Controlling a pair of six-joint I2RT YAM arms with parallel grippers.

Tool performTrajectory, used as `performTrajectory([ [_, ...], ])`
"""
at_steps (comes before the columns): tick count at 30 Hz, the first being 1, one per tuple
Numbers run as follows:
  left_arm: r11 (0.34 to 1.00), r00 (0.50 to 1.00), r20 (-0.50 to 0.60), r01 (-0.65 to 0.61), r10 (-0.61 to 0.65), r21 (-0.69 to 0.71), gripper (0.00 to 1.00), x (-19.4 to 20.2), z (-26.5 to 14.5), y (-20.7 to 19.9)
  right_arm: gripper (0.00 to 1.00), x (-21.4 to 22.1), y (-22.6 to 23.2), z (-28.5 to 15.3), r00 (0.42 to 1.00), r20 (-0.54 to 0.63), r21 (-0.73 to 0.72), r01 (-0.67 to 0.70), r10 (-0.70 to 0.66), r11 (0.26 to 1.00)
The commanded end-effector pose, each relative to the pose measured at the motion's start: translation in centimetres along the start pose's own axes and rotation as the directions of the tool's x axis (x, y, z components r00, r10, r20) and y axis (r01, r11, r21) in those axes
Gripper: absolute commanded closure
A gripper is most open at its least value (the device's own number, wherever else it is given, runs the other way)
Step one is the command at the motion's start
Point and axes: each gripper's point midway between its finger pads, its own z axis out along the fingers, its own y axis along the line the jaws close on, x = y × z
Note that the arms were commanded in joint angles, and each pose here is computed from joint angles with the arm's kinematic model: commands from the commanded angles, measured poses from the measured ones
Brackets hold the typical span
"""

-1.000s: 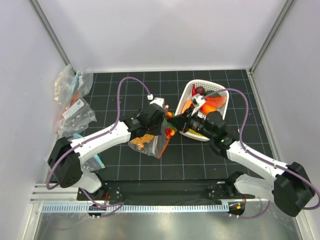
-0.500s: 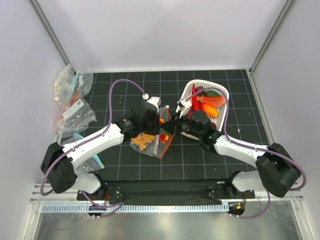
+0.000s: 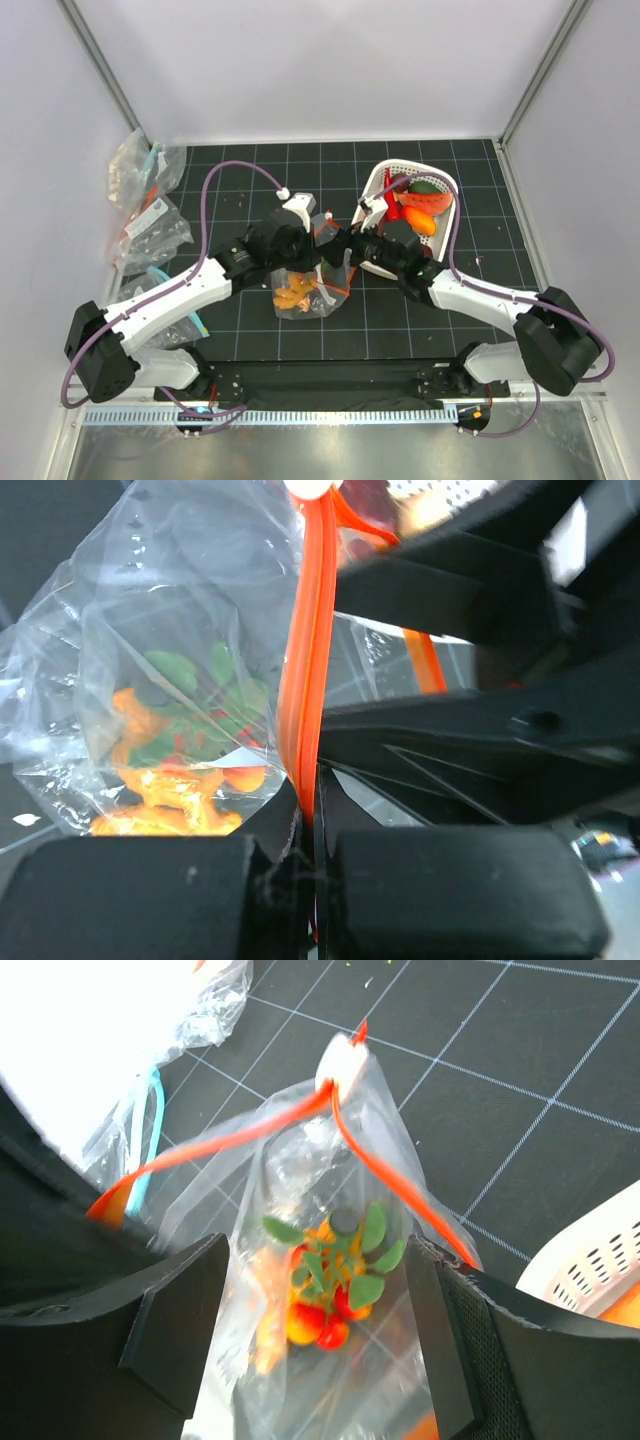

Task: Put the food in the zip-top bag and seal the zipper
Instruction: Place the fake fruit in the zipper food storage bag.

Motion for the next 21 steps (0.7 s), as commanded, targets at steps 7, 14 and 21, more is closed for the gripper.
performTrajectory([
  [7,0.974,0.990,0.141,0.026,0.006,-0.224,1.00,-3.2,-1.4,3.6,0.28,-5.3,1.6,-2.7,0.986,0.160,0.021,0.043,-0.046,0.999],
  [14,0.975,0.995,0.103,0.013,0.010,-0.220,1.00,-2.7,-0.7,3.4,0.33,-7.2,-2.8,-4.8,0.970,0.235,0.278,-0.011,-0.057,0.961],
  [21,0.981,0.997,0.081,0.003,0.013,-0.193,1.00,-2.2,-0.3,2.7,0.34,-7.7,-10.3,-6.3,0.974,0.205,0.579,-0.043,-0.094,0.814],
])
